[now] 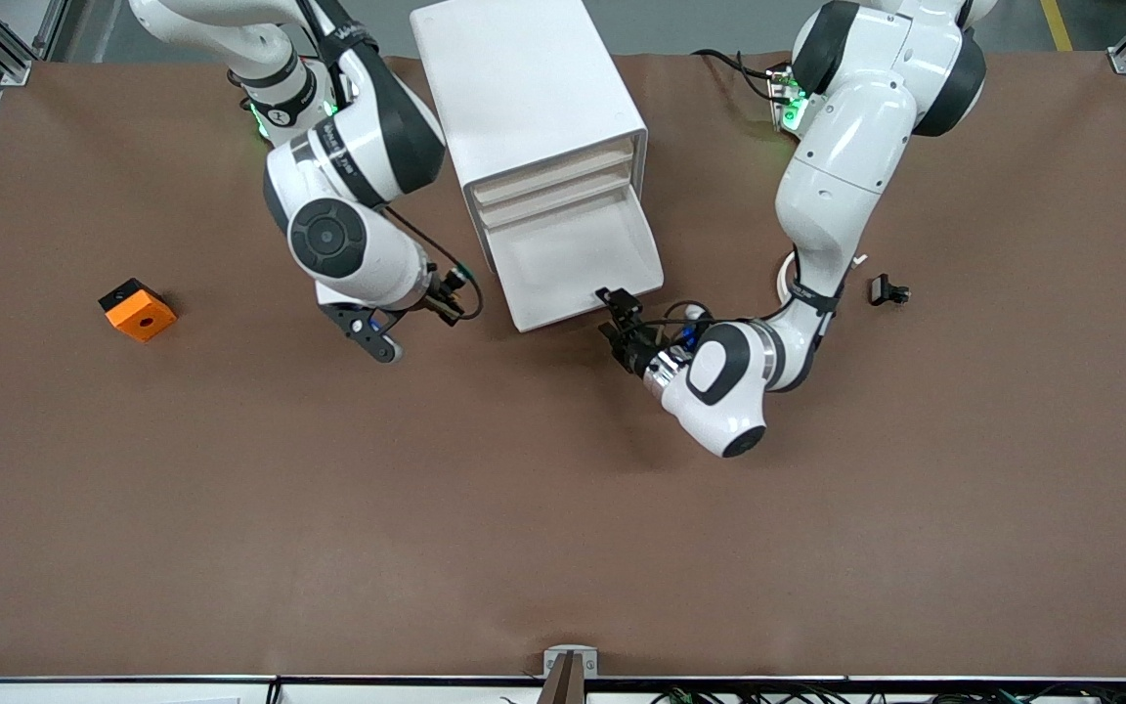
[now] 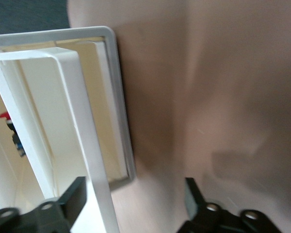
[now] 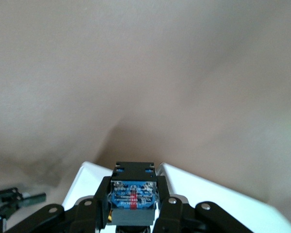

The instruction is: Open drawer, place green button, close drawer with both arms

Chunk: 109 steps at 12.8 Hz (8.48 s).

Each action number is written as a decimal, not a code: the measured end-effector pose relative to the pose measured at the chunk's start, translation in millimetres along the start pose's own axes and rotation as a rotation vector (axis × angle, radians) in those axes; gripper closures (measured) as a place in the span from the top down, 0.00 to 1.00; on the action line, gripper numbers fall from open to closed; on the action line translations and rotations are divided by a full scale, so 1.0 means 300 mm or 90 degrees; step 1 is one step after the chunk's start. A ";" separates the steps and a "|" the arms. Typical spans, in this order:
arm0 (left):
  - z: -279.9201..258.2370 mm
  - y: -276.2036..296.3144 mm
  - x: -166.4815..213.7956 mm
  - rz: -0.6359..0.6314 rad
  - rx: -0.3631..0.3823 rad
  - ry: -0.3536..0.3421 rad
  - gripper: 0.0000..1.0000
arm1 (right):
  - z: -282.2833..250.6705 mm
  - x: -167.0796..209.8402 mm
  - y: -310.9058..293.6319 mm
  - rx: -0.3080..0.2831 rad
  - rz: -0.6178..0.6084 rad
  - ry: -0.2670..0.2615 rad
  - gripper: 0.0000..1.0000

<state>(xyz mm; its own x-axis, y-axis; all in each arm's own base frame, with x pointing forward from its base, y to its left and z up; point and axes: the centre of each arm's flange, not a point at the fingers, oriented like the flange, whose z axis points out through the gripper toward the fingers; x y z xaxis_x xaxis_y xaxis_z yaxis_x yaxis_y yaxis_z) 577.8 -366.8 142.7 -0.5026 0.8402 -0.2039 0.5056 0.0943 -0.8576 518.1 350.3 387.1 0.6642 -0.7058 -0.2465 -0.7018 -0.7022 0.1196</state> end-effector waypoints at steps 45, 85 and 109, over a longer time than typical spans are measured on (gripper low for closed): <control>-0.226 -0.239 0.046 1.075 -0.180 0.563 1.00 | -0.669 0.553 0.662 -0.043 -0.328 -0.022 1.00; 0.594 -0.521 -0.138 0.988 -0.141 0.581 1.00 | -0.881 0.656 0.989 0.024 -0.472 0.183 1.00; -1.240 -0.948 0.476 0.940 -0.368 0.666 1.00 | -0.885 0.655 0.989 0.025 -0.473 0.186 1.00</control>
<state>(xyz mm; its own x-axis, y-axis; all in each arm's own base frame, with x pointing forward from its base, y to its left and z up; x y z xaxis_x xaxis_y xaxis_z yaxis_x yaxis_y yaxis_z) 623.0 -74.8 533.2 0.9455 0.3256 -0.0061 0.3256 -0.9455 -0.0034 508.7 -21.4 629.6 0.9984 -0.0550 0.0135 -0.0549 -0.9984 -0.0125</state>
